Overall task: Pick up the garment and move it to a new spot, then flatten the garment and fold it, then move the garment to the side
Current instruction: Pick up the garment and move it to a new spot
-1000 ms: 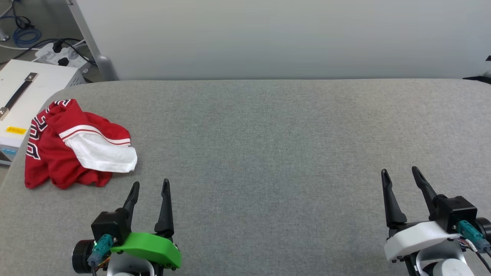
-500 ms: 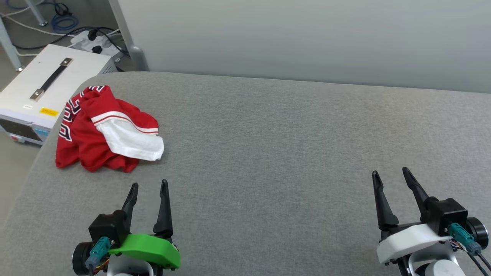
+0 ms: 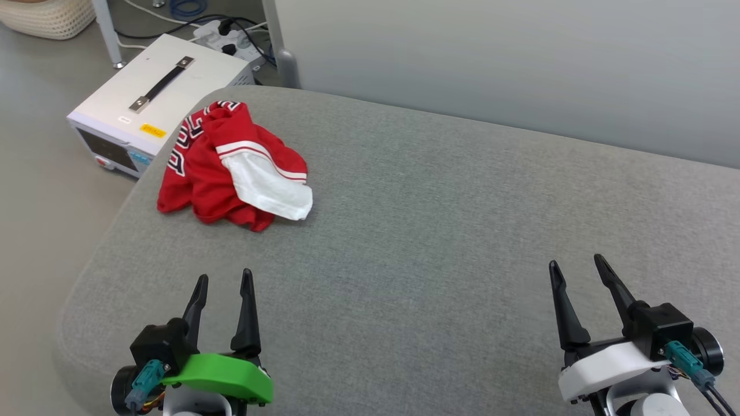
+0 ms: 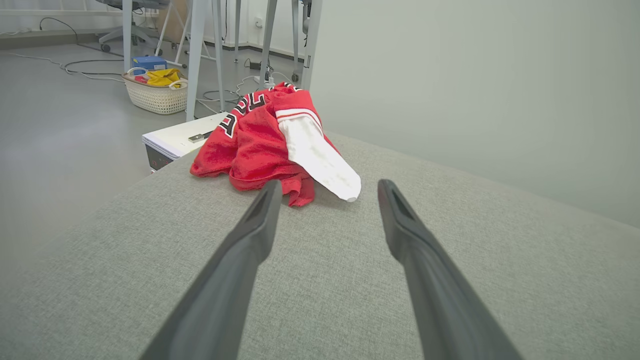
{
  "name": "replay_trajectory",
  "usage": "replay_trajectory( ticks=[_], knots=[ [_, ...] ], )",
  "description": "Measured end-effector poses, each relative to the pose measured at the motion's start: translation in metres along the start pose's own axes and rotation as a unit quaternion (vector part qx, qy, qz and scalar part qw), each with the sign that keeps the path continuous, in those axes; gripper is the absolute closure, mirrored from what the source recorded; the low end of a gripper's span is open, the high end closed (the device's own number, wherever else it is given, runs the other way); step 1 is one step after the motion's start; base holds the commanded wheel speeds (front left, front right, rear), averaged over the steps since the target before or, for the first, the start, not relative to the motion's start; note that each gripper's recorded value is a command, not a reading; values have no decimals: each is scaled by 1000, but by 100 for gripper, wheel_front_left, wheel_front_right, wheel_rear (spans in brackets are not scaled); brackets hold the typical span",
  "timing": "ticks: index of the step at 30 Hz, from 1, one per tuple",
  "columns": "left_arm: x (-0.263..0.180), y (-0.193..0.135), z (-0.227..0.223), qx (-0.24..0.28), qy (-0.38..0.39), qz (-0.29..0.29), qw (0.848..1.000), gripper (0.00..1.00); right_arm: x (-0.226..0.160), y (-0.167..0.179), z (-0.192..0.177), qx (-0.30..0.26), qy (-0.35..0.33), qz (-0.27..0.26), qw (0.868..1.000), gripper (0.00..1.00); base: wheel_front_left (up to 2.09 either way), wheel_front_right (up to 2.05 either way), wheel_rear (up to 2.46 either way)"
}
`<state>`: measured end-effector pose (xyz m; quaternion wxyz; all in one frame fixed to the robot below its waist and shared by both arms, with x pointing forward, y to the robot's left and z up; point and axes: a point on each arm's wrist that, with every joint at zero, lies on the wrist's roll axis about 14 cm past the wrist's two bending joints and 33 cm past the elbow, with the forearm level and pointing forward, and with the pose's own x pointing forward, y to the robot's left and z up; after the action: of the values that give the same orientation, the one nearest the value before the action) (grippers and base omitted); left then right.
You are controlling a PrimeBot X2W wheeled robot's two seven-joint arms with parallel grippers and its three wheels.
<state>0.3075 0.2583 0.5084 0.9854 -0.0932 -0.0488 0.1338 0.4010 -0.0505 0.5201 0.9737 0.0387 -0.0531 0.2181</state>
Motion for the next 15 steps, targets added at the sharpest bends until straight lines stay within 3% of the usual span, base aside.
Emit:
replay_trajectory(
  ticks=[15],
  knots=[
    [-26, 40, 6, -3, -11, 66, 998, 0, 23, 43, -10, 13, 5, 68, 998, 0, 0, 0, 0]
  ],
)
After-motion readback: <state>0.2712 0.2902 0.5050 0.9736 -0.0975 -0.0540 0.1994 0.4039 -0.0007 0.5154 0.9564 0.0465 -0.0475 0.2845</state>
